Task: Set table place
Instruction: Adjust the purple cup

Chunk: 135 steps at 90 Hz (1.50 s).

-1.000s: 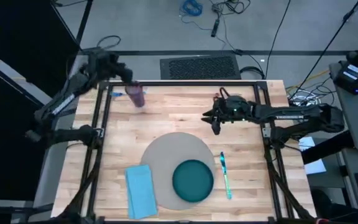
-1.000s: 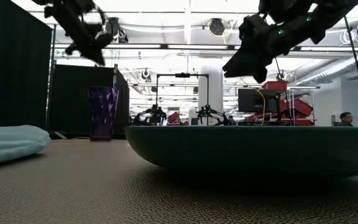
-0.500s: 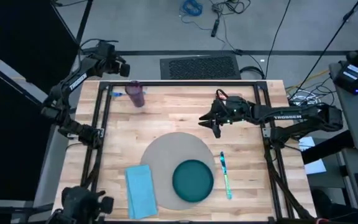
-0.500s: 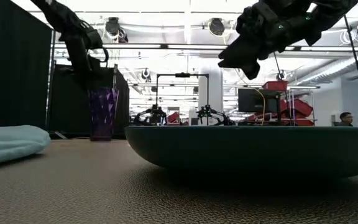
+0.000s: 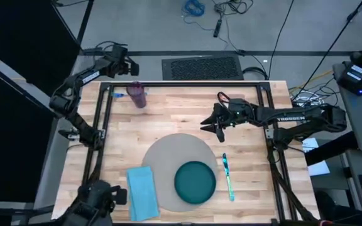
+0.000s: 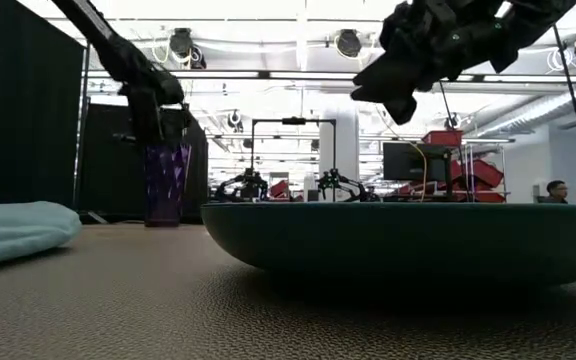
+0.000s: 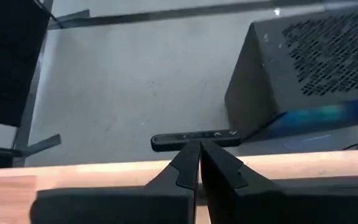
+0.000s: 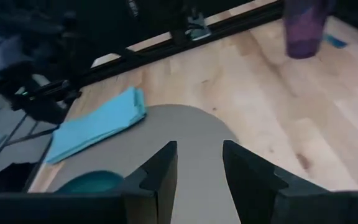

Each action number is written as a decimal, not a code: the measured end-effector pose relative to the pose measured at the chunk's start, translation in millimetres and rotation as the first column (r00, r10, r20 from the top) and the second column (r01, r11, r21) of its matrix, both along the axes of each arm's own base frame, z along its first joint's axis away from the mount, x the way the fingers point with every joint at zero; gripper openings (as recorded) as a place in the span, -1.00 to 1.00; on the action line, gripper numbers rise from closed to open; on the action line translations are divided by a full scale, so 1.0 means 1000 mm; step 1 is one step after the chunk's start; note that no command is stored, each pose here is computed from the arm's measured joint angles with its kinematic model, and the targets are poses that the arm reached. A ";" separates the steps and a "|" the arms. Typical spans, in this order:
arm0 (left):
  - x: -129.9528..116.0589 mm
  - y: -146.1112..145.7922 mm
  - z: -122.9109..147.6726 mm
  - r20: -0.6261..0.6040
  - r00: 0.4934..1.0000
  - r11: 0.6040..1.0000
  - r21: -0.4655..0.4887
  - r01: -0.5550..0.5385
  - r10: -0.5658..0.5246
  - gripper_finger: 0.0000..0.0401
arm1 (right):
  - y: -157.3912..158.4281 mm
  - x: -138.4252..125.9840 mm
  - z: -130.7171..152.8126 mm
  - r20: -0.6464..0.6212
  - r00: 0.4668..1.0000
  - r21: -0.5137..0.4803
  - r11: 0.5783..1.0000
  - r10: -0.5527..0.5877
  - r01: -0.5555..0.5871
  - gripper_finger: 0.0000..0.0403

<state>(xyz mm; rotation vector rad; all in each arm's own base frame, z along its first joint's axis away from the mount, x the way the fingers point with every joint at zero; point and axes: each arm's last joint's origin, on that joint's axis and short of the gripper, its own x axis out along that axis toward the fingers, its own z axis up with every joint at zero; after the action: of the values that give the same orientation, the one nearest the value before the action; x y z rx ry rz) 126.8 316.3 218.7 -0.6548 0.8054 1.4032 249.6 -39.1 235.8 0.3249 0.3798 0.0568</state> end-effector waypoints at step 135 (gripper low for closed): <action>0.076 -0.093 -0.080 -0.210 0.879 0.854 -0.411 0.319 -0.429 -1.00 | 0.042 0.004 0.003 0.033 0.986 -0.006 0.986 0.165 -0.165 -0.42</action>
<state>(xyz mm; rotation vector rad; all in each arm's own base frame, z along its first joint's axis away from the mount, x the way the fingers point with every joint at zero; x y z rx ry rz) 203.2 223.4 138.8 -0.5308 1.3815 1.0015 253.8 2.5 238.9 0.2884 0.3731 0.2237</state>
